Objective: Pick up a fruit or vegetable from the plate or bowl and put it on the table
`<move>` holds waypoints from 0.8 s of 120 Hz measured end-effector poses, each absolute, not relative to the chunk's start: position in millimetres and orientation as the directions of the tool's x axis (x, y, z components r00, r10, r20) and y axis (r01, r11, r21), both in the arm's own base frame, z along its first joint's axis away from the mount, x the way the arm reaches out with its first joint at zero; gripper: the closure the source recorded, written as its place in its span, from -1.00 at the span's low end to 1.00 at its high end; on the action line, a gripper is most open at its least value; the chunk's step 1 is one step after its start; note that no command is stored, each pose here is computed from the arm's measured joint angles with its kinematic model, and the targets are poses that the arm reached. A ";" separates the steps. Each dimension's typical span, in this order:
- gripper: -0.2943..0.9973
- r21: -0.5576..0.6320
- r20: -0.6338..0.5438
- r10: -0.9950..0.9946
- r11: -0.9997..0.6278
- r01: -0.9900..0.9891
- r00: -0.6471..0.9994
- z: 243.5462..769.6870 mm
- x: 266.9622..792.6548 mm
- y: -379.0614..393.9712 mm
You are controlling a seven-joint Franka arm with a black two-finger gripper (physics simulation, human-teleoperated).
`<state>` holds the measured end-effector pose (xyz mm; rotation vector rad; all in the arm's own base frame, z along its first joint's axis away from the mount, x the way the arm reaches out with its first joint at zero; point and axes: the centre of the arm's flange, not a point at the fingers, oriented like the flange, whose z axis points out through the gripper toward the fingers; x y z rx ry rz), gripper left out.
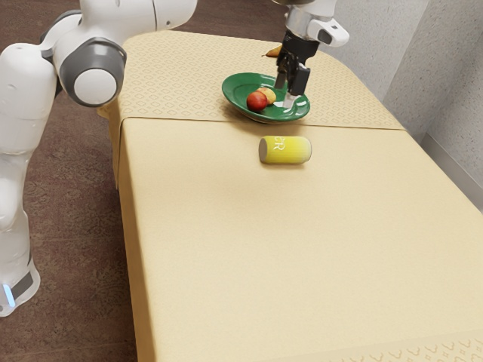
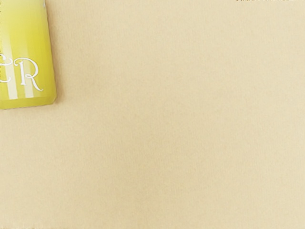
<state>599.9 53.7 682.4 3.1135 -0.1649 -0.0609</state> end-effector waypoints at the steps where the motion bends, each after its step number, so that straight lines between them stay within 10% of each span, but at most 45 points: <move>1: -0.54 0.025 -0.038 -0.105 -0.994 -0.104 0.994 682.4 599.9 53.7; 50: -0.54 0.022 -0.040 -0.055 -0.998 -0.054 0.998 681.9 600.6 53.9; 64: -0.54 -0.019 0.136 -0.030 -0.999 -0.027 0.990 779.5 544.3 58.0; 96: -0.54 -0.058 0.172 0.023 -0.998 0.033 0.985 810.5 515.1 61.2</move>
